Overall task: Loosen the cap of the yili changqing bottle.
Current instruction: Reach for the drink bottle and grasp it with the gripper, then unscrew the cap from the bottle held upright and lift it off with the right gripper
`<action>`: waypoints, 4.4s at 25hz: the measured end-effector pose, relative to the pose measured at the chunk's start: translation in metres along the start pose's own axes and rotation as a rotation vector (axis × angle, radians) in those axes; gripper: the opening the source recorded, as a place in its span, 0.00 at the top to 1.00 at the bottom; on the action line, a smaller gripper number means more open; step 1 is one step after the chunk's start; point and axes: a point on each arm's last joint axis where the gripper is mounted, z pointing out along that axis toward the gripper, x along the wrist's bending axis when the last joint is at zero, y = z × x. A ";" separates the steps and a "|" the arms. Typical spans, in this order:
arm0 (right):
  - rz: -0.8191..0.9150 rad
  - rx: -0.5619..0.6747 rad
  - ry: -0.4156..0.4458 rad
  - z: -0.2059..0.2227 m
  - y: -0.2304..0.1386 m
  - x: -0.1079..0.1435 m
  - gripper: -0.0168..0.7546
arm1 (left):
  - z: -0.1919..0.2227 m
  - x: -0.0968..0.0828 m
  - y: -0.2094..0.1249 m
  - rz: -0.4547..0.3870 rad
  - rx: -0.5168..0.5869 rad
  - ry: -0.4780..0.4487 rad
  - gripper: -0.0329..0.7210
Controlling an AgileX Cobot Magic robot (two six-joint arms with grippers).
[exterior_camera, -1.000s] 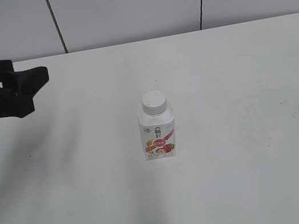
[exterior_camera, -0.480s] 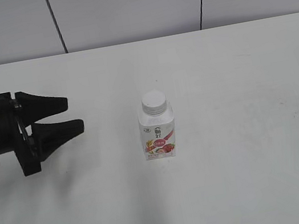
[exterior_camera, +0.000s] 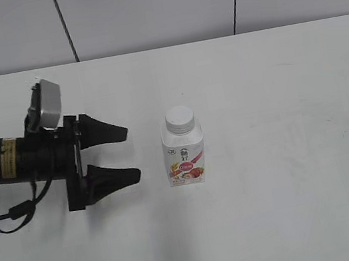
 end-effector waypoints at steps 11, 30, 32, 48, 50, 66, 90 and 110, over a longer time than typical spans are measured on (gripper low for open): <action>0.000 0.000 0.000 0.000 0.000 0.000 0.26 | 0.049 0.018 -0.008 0.048 -0.009 -0.105 0.15; 0.000 0.000 0.000 0.000 0.000 0.000 0.26 | 0.109 0.023 -0.011 0.041 -0.065 -0.144 0.17; 0.000 0.000 0.000 0.000 0.000 0.000 0.26 | 0.111 0.022 -0.012 0.038 -0.064 -0.144 0.18; 0.000 0.000 0.000 0.000 0.000 0.000 0.26 | 0.112 0.024 -0.013 0.038 -0.065 -0.141 0.33; 0.000 0.000 0.000 0.000 0.000 0.000 0.26 | 0.112 0.024 -0.013 0.037 -0.065 -0.140 0.35; 0.000 0.000 0.000 0.000 0.000 0.000 0.26 | 0.111 0.024 -0.013 0.036 -0.064 -0.136 0.46; 0.355 0.390 0.209 0.050 0.081 0.003 0.26 | 0.111 0.024 -0.013 0.036 -0.062 -0.135 0.46; 0.414 0.864 0.314 0.242 0.176 0.076 0.33 | 0.112 0.027 -0.012 0.023 -0.066 -0.109 0.47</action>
